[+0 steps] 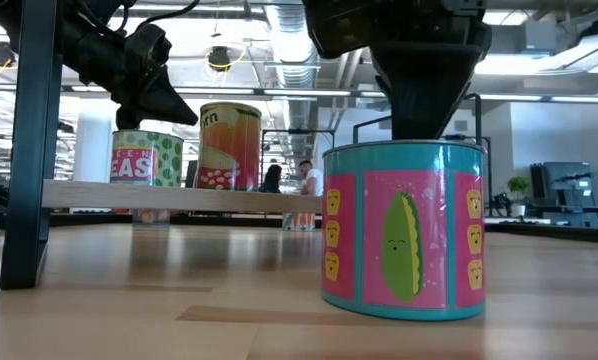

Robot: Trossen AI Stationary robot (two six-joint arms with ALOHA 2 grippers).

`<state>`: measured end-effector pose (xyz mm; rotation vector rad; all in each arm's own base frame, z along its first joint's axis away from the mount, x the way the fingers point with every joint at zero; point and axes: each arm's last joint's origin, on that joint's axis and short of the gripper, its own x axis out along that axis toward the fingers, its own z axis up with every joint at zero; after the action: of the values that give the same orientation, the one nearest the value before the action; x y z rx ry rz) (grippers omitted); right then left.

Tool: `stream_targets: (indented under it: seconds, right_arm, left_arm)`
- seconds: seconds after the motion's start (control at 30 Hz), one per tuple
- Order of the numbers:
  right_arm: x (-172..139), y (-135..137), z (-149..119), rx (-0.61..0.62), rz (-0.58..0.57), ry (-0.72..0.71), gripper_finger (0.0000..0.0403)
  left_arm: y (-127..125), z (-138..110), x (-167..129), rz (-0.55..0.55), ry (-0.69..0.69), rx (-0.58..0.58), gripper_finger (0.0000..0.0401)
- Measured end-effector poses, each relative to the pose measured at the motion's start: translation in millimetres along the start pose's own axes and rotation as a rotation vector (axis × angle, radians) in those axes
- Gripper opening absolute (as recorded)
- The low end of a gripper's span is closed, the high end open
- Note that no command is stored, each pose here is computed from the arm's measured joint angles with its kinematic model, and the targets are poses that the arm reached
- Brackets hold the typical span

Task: Pick and place cans onto a shelf
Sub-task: Put the canned oranges on the shelf

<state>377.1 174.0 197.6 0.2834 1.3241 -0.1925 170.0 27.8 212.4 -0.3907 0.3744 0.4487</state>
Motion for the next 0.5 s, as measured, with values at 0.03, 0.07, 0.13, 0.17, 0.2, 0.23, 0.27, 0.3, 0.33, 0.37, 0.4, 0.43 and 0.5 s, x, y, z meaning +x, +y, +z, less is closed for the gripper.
stream_targets:
  seconds: [0.03,0.07,0.13,0.17,0.2,0.23,0.27,0.3,0.33,0.37,0.4,0.43,0.5]
  right_arm:
    - [-2,1,-2,-0.012,0.003,0.002,0.0008]
    - [-6,1,-3,-0.017,0.009,0.003,0.0009]
    - [-19,2,-5,-0.022,0.033,-0.015,0.0007]
    - [-28,1,-6,-0.023,0.044,-0.027,0.0006]
    - [-38,-1,-6,-0.021,0.057,-0.041,0.0005]
    - [-48,-3,-6,-0.016,0.071,-0.057,0.0005]
    - [-58,-7,-4,-0.007,0.081,-0.075,0.0005]
    - [-67,-12,-2,0.004,0.088,-0.092,0.0005]
    - [-75,-18,0,0.018,0.088,-0.110,0.0005]
    - [-82,-25,3,0.034,0.081,-0.128,0.0004]
    - [-88,-32,8,0.044,0.070,-0.146,0.0004]
    - [-95,-38,14,0.044,0.056,-0.167,0.0003]
    - [-103,-52,28,0.026,0.021,-0.192,0.0003]
  left_arm:
    - [0,0,0,0.000,0.000,0.000,0.0000]
    - [0,0,0,0.000,0.000,0.000,0.0000]
    - [0,0,0,0.000,0.000,0.000,0.0000]
    - [0,0,0,0.000,0.000,0.000,0.0000]
    - [0,0,0,0.000,0.001,0.000,0.0000]
    - [0,0,0,0.000,0.000,0.000,0.0000]
    - [0,0,0,0.000,0.000,0.000,0.0000]
    - [0,0,0,0.000,0.000,0.000,0.0000]
    - [0,0,0,0.000,0.000,0.000,0.0000]
    - [0,0,0,0.000,0.000,0.000,0.0000]
    - [0,0,0,0.001,0.000,0.000,0.0000]
    - [0,0,0,0.001,-0.001,0.000,0.0000]
    - [0,0,0,0.006,-0.002,0.000,0.0000]
